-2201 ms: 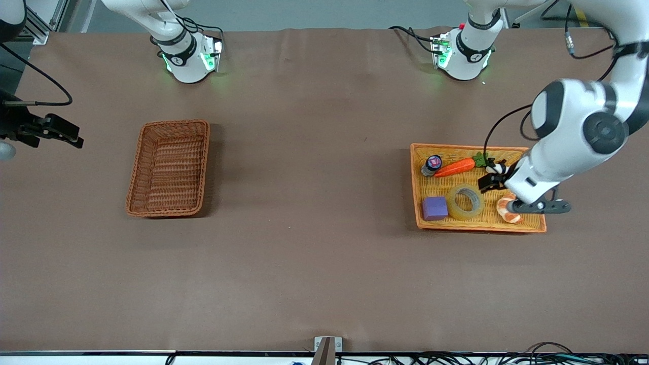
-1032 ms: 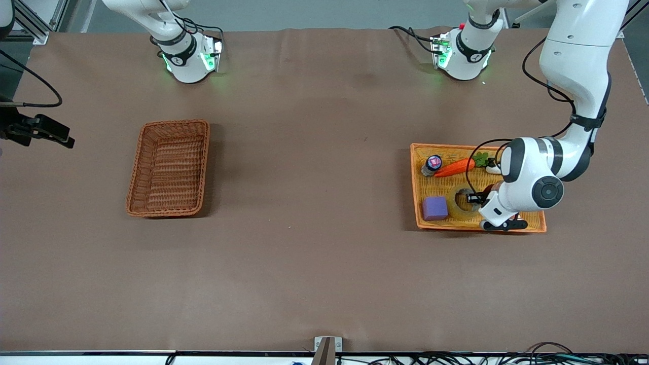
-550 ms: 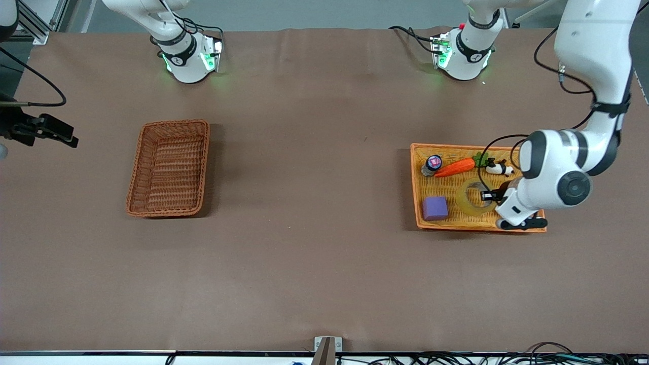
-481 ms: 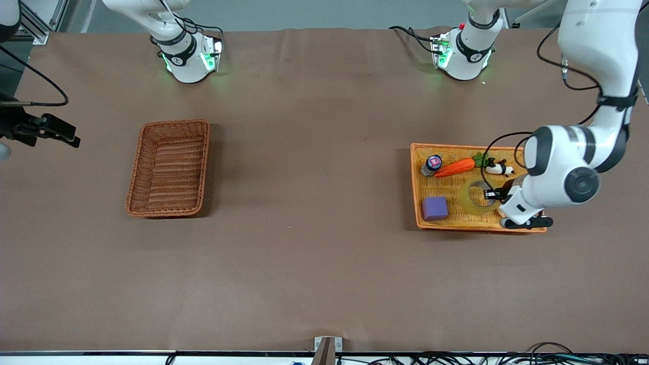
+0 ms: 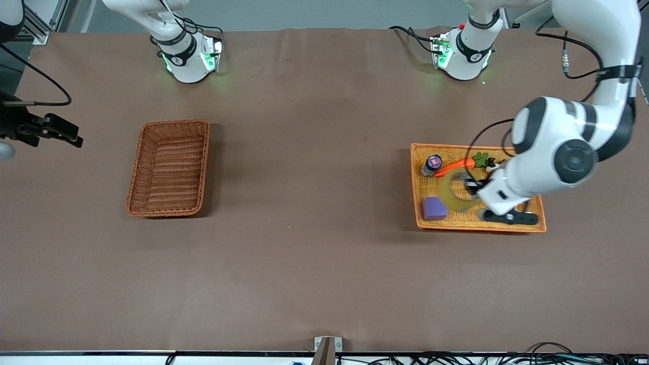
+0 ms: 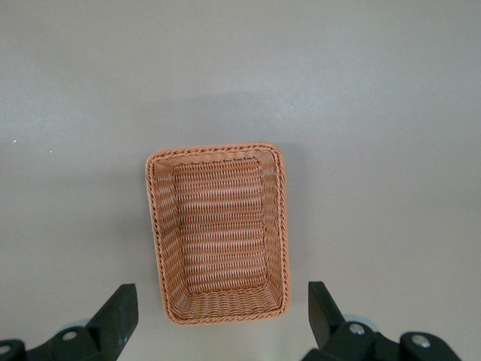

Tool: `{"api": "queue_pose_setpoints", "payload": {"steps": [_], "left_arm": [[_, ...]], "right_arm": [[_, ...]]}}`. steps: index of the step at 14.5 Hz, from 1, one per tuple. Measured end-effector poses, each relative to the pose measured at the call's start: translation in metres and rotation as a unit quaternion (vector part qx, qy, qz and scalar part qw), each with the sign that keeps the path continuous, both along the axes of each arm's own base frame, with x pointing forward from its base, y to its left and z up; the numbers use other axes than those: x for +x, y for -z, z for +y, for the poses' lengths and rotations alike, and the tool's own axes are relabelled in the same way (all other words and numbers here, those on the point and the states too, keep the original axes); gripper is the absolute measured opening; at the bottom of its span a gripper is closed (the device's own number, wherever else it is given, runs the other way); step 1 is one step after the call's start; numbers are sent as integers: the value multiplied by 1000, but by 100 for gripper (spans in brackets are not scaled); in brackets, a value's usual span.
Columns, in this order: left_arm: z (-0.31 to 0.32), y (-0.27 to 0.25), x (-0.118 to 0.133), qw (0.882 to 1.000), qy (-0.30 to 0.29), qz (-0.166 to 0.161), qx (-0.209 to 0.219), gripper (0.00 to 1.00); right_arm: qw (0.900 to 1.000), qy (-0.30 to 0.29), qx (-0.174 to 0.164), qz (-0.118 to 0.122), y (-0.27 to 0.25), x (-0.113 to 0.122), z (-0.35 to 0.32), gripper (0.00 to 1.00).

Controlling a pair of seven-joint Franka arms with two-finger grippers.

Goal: Move tape to another basket
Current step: 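Lift the tape roll with the left gripper and carry it toward the table middle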

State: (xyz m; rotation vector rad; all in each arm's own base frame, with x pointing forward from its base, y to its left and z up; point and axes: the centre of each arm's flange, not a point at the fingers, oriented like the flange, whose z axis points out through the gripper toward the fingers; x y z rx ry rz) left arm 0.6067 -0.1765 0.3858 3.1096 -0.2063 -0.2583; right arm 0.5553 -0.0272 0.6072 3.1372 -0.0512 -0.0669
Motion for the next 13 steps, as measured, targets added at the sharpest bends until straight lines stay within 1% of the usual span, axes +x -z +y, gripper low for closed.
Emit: {"api": "queue_pose_setpoints", "payload": {"steps": [4,7,9,10,13], "left_arm": [[-119,21,-23,1000,-2,6,9,22],[-203,61,-39,1000,13,20,11,22],[-250,90,-49,999,22,23,8,22],[-269,103,-52,999,28,19,2,22],[-317,134,-65,998,45,-11,-30,22]], "right_arm": [[1000,-1,0,-1,0,0,1,100],[1000,-6,0,-2,0,1,6,100],[1000,-10,0,-3,0,1,10,100],[1000,-9,0,-3,0,1,10,100],[1000,-10,0,-3,0,1,10,100]]}}
